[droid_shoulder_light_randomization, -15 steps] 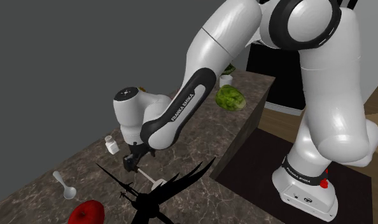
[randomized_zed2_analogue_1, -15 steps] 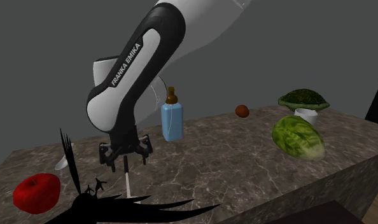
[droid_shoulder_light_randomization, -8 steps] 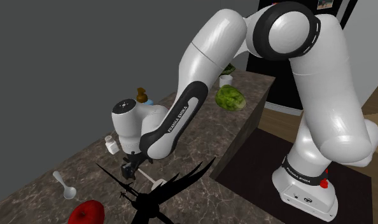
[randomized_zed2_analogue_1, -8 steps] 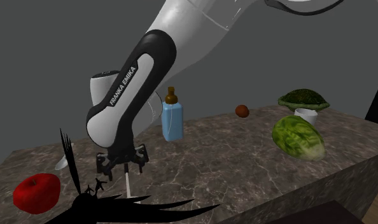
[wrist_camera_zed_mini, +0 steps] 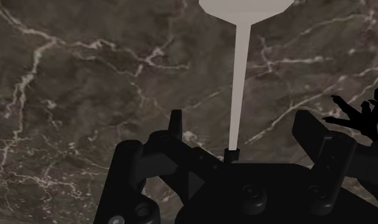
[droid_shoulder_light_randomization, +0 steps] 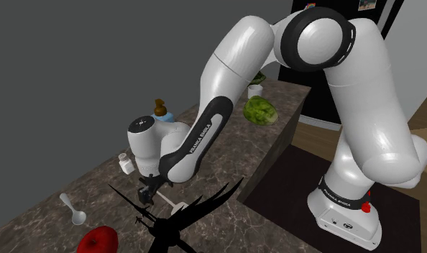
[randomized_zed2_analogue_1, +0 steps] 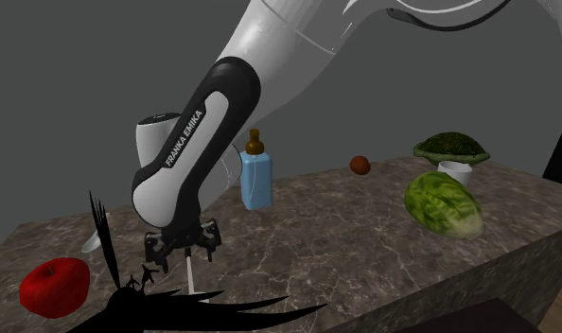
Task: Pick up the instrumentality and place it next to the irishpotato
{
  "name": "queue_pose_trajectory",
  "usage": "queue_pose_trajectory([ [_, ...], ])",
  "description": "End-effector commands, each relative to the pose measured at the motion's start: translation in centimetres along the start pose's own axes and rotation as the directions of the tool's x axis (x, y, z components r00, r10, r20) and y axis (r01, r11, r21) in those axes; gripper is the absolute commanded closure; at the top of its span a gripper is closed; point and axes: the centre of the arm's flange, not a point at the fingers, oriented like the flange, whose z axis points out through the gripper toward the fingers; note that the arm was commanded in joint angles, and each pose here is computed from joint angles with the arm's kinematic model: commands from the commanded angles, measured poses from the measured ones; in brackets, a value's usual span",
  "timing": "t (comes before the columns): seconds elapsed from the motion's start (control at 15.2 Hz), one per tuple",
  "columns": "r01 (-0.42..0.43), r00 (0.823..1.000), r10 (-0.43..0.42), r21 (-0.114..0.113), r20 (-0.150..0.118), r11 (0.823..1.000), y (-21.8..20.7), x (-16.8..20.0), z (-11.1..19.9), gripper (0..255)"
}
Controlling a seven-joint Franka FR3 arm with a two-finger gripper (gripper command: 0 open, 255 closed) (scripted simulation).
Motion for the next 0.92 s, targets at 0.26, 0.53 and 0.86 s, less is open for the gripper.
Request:
queue_pose_trajectory([
  [0.26,0.000,1.000,0.000,0.000,0.000,1.000,0.0,0.0,0.0,255],
  [0.53,0.000,1.000,0.000,0.000,0.000,1.000,0.0,0.0,0.0,255],
  [0.86,0.000,1.000,0.000,0.000,0.000,1.000,0.0,0.1,-1.6,255],
])
